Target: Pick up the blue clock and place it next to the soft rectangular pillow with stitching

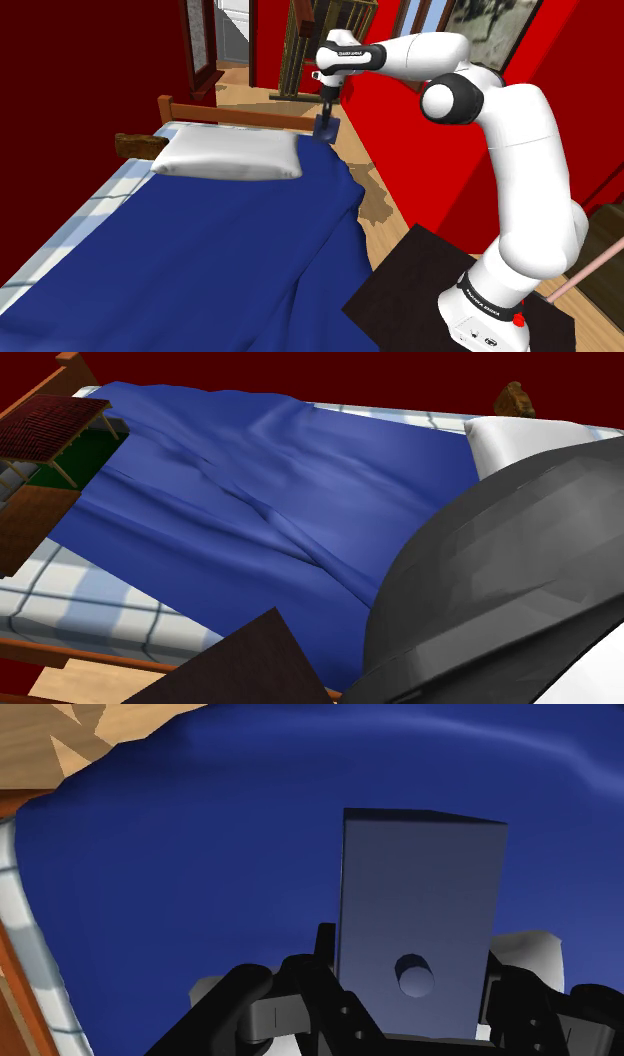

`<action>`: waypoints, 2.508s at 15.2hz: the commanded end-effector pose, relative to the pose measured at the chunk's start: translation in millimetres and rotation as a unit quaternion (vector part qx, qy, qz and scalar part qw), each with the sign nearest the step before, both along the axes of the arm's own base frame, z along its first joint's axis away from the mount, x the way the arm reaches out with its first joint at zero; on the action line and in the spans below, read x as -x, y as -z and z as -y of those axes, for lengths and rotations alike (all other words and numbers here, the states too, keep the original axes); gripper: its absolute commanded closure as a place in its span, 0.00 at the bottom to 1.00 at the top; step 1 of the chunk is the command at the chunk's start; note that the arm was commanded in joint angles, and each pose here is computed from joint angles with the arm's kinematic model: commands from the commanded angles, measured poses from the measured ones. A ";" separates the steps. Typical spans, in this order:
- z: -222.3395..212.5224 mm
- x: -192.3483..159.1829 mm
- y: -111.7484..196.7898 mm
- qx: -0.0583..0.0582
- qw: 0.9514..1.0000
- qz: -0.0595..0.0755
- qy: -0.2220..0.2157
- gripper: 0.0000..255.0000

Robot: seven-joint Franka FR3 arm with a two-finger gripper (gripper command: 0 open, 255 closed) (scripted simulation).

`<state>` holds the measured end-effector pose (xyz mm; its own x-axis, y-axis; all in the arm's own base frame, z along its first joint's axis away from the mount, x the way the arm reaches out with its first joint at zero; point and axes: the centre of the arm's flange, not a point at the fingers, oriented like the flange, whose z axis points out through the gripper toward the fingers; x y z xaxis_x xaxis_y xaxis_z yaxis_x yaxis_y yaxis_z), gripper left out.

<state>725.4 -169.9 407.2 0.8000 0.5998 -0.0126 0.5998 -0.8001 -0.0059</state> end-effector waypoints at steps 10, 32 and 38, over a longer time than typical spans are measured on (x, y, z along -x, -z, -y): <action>0.4 -0.1 57.5 0.000 1.000 0.000 0.000 1.00; 0.4 -0.2 155.3 0.000 1.000 0.000 0.000 1.00; 0.4 -0.2 155.3 0.000 1.000 0.000 0.000 0.00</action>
